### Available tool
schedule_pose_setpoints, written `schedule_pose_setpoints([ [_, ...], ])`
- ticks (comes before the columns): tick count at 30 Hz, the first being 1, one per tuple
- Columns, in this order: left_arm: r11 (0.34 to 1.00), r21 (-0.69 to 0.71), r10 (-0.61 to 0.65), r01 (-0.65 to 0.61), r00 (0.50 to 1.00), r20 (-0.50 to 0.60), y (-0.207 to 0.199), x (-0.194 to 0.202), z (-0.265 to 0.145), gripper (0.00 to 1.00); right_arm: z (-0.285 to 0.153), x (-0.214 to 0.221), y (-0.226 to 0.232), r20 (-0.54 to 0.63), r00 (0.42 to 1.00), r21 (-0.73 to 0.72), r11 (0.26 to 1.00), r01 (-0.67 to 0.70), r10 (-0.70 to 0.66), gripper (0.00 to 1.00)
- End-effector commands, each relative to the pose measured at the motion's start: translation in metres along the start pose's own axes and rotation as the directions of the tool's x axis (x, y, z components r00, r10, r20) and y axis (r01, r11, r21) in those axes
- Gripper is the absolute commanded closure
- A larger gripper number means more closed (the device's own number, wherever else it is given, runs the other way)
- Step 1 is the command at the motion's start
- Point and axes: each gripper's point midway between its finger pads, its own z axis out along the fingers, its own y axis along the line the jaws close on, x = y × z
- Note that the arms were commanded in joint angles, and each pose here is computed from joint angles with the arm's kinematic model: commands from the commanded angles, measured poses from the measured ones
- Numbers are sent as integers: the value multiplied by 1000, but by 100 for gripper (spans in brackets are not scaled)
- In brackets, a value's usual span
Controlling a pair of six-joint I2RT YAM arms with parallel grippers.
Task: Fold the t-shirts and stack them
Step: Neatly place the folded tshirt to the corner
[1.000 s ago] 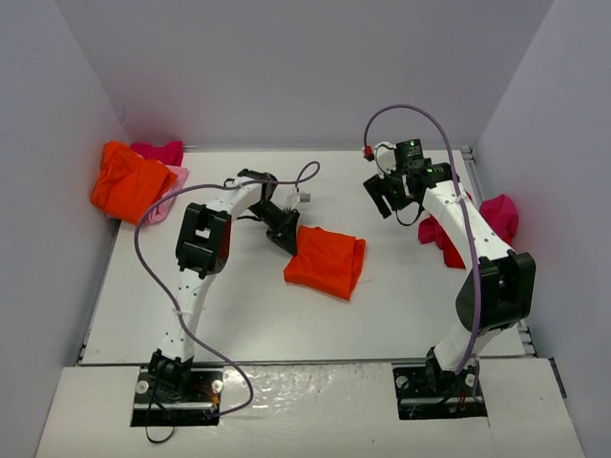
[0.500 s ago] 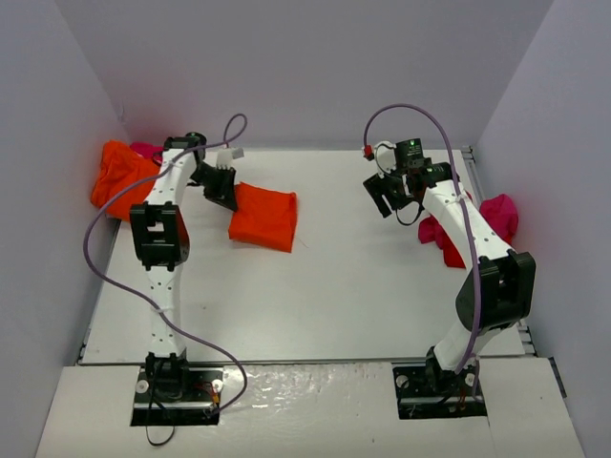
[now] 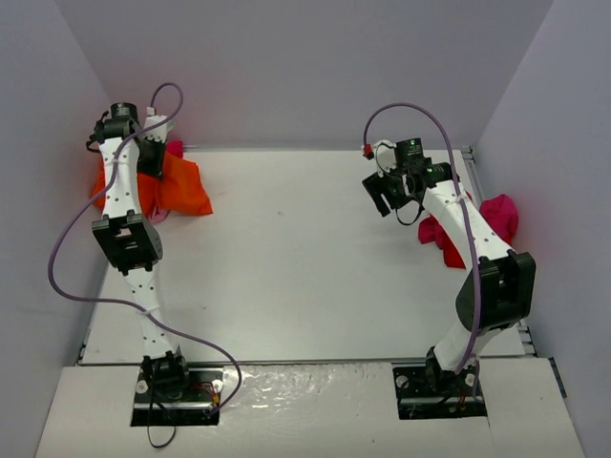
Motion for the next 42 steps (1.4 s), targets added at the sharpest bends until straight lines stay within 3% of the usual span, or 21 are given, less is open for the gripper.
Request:
schedule_pose_setpoints([
  [1,938,-347,29,-17,999,31,82,-4,-60,100,-5,-14,-1,68,998,-2,1000,9,-9,36],
  [3,875,-484,0,11,1000,23,126,4,-71,100,-2,-13,2,65,998,-13,1000,13,-12,36],
  [8,753,-657,-52,47,999,13,188,21,-88,100,0,-7,5,56,998,-27,999,24,-22,36],
  [12,742,-666,-66,76,997,41,191,23,-89,95,4,2,8,37,999,-34,999,39,-38,35],
  [14,741,-656,-82,144,989,124,188,15,-97,81,6,4,8,34,999,-37,999,40,-39,35],
  [15,757,-634,-75,157,985,155,183,9,-98,62,6,4,9,34,999,-40,998,42,-40,35],
  [18,765,-602,-82,229,962,261,174,-8,-117,52,4,-1,7,44,998,-33,999,43,-42,35],
  [23,812,-503,-33,296,884,467,143,-51,-177,26,-10,-11,1,79,996,-1,999,45,-45,33],
  [31,890,-362,38,277,747,664,76,-87,-253,25,-25,-26,-4,152,987,32,999,43,-47,34],
  [34,929,-312,59,199,752,657,37,-84,-239,24,-26,-29,-14,165,986,86,996,12,-26,32],
  [36,958,-266,83,104,789,609,-1,-73,-208,23,-22,-21,-29,147,989,168,986,-20,-4,30],
  [39,980,-197,119,4,782,611,-59,-62,-188,26,-11,-3,-37,108,994,194,980,-45,25,30],
  [42,994,-95,93,-46,810,579,-102,-26,-139,27,-5,17,-43,105,992,237,967,-91,68,30],
])
